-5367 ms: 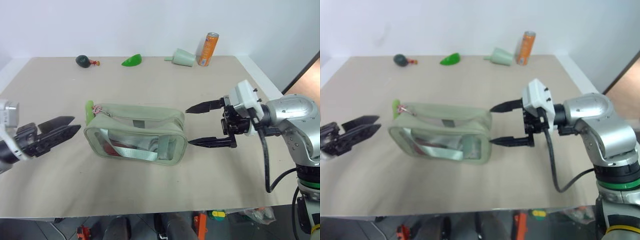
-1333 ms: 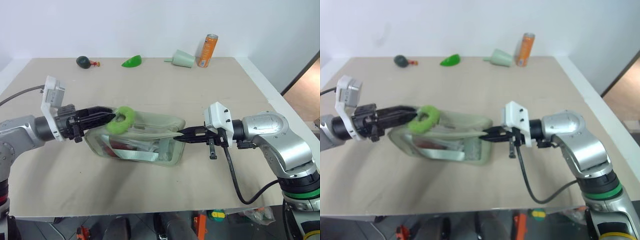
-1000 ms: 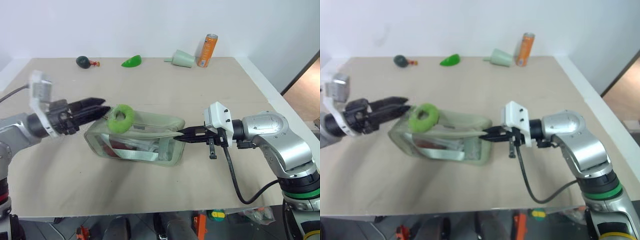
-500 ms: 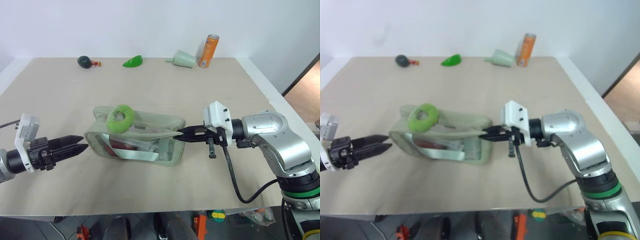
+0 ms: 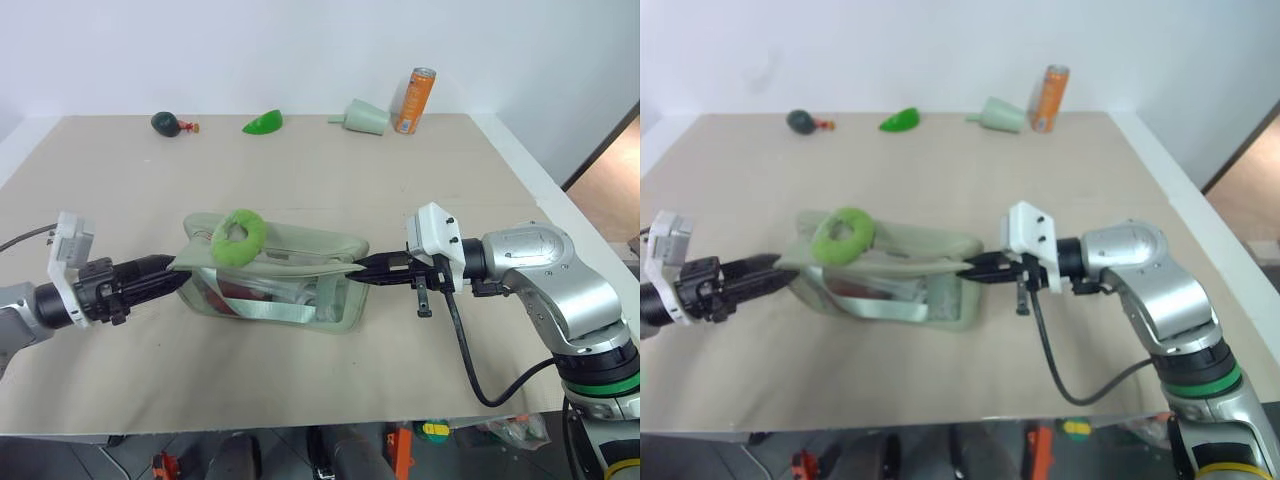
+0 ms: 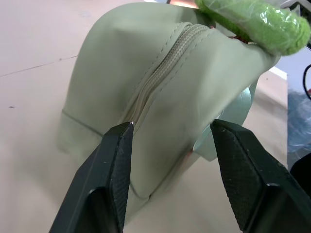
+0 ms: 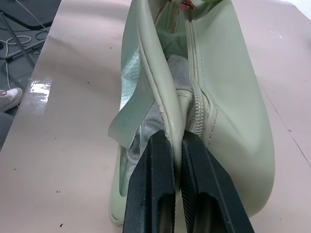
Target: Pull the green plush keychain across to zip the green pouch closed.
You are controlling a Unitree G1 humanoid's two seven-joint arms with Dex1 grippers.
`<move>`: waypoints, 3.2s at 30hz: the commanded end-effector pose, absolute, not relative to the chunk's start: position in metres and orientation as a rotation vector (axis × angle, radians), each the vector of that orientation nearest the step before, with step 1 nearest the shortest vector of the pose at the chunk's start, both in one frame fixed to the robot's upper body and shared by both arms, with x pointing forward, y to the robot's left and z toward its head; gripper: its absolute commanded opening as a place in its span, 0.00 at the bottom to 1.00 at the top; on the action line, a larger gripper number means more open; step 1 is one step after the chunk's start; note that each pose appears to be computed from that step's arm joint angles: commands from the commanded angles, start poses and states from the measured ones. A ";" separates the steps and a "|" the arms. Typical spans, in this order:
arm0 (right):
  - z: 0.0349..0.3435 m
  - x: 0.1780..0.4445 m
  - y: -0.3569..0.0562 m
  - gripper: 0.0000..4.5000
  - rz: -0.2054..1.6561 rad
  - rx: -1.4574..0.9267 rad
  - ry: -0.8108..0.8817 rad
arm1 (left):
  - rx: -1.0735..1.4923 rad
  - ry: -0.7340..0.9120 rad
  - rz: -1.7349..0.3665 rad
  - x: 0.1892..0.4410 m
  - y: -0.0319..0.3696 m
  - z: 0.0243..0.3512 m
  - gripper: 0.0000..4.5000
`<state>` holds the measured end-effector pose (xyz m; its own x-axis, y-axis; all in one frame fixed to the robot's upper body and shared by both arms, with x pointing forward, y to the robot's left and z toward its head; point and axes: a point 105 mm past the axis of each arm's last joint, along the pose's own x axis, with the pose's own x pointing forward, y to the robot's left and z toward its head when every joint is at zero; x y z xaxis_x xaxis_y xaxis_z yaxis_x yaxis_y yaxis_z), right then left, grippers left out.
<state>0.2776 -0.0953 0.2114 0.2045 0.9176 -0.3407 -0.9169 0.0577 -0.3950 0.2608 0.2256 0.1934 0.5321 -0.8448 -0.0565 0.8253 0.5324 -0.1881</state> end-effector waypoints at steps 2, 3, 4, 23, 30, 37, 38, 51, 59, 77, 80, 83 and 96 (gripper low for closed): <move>0.217 0.275 -0.095 0.00 1.385 -0.618 -0.021 | -0.177 0.123 -1.061 0.259 0.218 0.202 0.17; 0.216 0.275 -0.095 0.00 1.383 -0.617 -0.020 | -0.181 0.128 -1.065 0.258 0.217 0.201 0.09; 0.216 0.275 -0.096 0.00 1.382 -0.616 -0.019 | -0.184 0.135 -1.066 0.257 0.216 0.199 0.01; 0.242 0.276 -0.120 0.91 1.300 -0.466 -0.043 | -0.218 0.166 -0.998 0.261 0.202 0.166 0.00; 0.308 0.274 -0.128 0.91 1.272 -0.387 -0.312 | -0.220 0.163 -1.003 0.262 0.200 0.165 0.00; 0.304 0.307 -0.081 0.91 1.189 -0.680 -0.423 | -0.218 0.163 -1.010 0.262 0.199 0.165 0.00; 0.301 0.308 -0.073 0.91 1.199 -0.752 -0.446 | -0.218 0.162 -1.010 0.262 0.199 0.165 0.00; 0.272 0.282 -0.031 0.91 1.473 -1.046 -0.588 | -0.227 0.117 -0.995 0.264 0.203 0.178 0.00; 0.264 0.285 -0.005 0.91 1.491 -1.051 -0.660 | -0.228 0.114 -0.997 0.265 0.203 0.180 0.00; 0.263 0.293 0.025 0.67 1.506 -1.032 -0.755 | -0.232 0.117 -0.983 0.262 0.205 0.181 0.00; 0.263 0.292 0.026 0.42 1.518 -1.026 -0.751 | -0.233 0.118 -0.981 0.262 0.205 0.181 0.00; 0.262 0.292 0.027 0.20 1.523 -1.022 -0.745 | -0.234 0.118 -0.979 0.262 0.205 0.181 0.00; 0.262 0.299 0.023 0.00 1.504 -1.025 -0.720 | -0.236 0.118 -0.976 0.262 0.204 0.181 0.00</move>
<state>0.2994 0.0235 0.2481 -0.0074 0.9703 -0.2418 -0.4793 -0.2157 -0.8507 0.2644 0.2056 0.1796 0.5636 -0.8259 0.0147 0.8007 0.5418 -0.2557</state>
